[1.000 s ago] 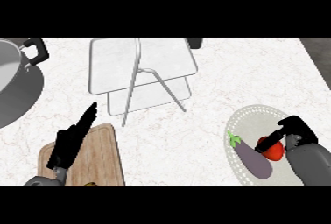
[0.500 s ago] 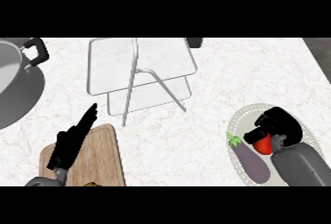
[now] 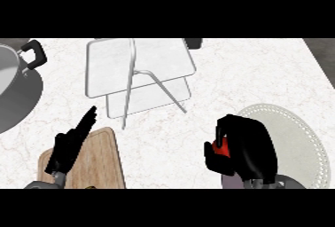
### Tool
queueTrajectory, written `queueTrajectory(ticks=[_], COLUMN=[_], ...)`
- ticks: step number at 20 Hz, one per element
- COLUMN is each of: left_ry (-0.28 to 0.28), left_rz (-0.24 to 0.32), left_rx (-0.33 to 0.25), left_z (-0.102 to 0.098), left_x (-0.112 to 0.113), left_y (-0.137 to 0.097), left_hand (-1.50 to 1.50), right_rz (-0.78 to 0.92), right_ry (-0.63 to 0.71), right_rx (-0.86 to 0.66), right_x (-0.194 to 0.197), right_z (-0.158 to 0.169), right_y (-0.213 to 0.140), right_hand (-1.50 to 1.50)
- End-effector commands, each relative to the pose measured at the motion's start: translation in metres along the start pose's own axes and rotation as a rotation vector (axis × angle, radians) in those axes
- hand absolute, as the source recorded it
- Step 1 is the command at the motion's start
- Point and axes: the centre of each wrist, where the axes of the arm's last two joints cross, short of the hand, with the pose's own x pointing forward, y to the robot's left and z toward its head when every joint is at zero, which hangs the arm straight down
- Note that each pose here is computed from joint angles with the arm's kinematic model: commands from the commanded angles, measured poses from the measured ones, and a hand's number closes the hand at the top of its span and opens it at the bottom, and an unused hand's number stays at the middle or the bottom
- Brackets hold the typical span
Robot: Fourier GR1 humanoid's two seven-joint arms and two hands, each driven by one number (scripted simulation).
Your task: Pick the tomato from the placemat and place it in the tiered shelf
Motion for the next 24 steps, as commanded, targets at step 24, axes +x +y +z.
queueTrajectory(ticks=[24], left_ry=[-0.009], left_rz=[-0.003], left_rx=[-0.037], left_z=[-0.01], left_x=[0.002], left_y=[-0.01], left_hand=[0.0], right_rz=[-0.241], right_ry=[0.009], right_rx=[-0.412], right_x=[0.116], right_z=[-0.072], right_y=[-0.183], right_hand=[1.5])
